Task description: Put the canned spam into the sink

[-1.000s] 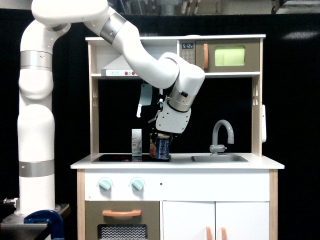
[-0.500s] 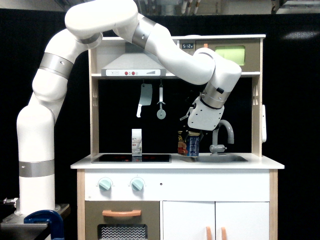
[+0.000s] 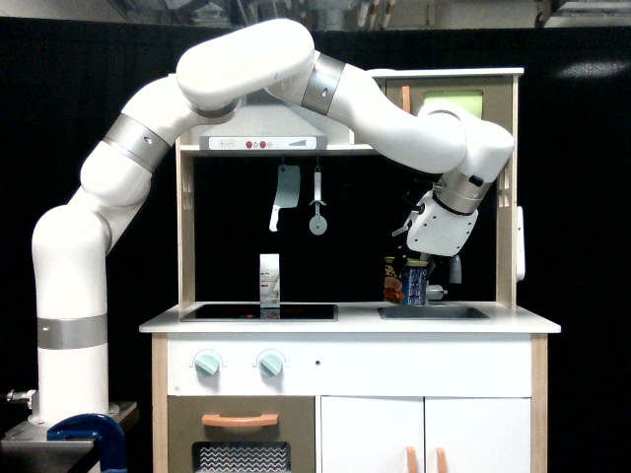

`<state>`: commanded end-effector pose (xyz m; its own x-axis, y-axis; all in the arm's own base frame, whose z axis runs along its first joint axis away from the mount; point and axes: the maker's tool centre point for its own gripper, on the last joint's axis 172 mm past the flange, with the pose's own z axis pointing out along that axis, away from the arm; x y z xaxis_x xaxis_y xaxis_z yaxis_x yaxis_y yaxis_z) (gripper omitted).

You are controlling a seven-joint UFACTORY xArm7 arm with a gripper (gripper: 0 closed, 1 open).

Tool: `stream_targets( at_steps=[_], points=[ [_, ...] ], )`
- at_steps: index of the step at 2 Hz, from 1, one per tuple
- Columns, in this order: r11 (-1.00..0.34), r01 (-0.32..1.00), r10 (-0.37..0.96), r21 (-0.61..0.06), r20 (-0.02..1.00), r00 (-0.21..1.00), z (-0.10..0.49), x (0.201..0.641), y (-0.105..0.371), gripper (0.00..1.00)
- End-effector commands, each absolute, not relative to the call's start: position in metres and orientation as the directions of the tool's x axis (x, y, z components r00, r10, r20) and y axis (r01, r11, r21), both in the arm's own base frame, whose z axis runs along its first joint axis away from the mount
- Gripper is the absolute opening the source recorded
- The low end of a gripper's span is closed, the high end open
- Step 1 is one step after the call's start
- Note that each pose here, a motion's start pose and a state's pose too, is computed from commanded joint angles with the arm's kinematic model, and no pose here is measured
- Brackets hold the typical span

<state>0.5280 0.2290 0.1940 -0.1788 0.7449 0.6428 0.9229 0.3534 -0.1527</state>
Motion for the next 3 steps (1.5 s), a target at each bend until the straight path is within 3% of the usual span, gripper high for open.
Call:
stream_targets(
  at_steps=[1,2,3],
  points=[
    [0.353,0.923,0.745,-0.153,0.643,-0.179,0.177,0.526,0.229,0.00],
    [0.353,0.923,0.745,-0.153,0.643,-0.179,0.172,0.543,0.229,1.00],
    [0.353,0.923,0.745,-0.153,0.643,-0.179,0.192,0.514,0.209,1.00]
  ],
)
